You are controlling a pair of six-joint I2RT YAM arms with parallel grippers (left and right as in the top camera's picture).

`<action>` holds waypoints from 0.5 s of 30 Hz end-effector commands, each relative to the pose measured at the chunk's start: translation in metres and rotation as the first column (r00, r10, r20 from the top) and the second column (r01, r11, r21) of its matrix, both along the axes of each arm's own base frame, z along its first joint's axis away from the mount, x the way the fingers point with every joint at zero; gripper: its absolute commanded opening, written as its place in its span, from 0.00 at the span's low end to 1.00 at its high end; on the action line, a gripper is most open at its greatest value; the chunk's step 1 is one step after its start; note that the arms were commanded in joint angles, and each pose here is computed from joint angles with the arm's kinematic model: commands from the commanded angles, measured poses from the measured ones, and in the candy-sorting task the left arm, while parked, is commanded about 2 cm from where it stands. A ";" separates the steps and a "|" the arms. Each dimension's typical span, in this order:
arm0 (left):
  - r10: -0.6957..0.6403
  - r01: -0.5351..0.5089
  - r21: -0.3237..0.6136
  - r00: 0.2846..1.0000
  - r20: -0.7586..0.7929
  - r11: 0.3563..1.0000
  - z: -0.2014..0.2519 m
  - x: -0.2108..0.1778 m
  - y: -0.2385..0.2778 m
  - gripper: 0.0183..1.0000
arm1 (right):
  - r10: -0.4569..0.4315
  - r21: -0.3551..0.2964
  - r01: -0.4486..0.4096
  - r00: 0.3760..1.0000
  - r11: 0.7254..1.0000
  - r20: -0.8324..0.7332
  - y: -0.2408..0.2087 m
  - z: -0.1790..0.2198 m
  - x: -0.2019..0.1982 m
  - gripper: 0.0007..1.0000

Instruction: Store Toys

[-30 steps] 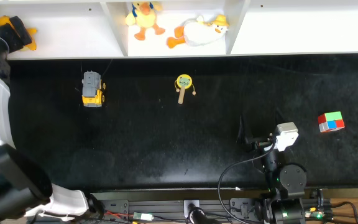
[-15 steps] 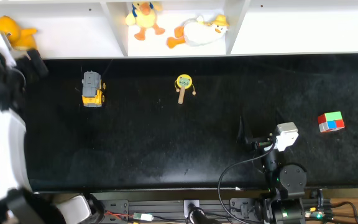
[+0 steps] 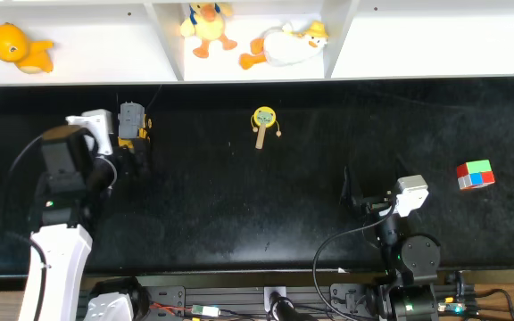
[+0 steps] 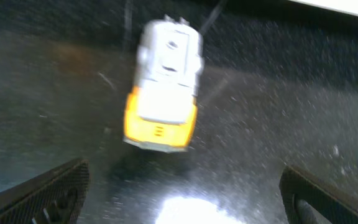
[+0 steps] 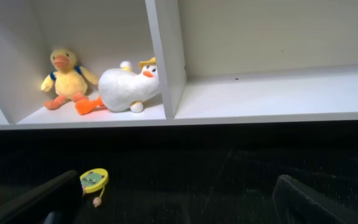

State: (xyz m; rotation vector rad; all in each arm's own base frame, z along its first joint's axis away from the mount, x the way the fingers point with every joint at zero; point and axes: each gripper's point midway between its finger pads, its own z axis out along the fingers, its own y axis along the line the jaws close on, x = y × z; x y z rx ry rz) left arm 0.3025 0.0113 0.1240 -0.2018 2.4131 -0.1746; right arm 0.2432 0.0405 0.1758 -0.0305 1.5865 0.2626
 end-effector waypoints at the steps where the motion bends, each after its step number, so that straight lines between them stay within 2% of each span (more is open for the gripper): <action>1: -0.016 0.015 -0.020 0.997 -0.080 1.000 -0.021 -0.001 -0.013 1.00 | 0.012 0.005 -0.012 1.000 1.000 0.001 0.002 -0.003 0.000 1.00; 3: -0.028 0.027 -0.012 0.994 -0.107 1.000 -0.029 -0.001 -0.015 1.00 | 0.012 0.005 -0.012 1.000 1.000 0.001 0.002 -0.003 0.000 1.00; 6: -0.023 0.030 0.052 0.991 -0.129 0.998 -0.038 0.001 -0.009 0.99 | 0.012 0.005 -0.012 1.000 1.000 0.001 0.002 -0.003 0.000 0.99; 15: -0.039 0.051 0.169 0.997 -0.069 0.984 -0.036 0.023 0.004 0.96 | 0.012 0.005 -0.012 1.000 1.000 0.001 0.002 -0.003 0.000 1.00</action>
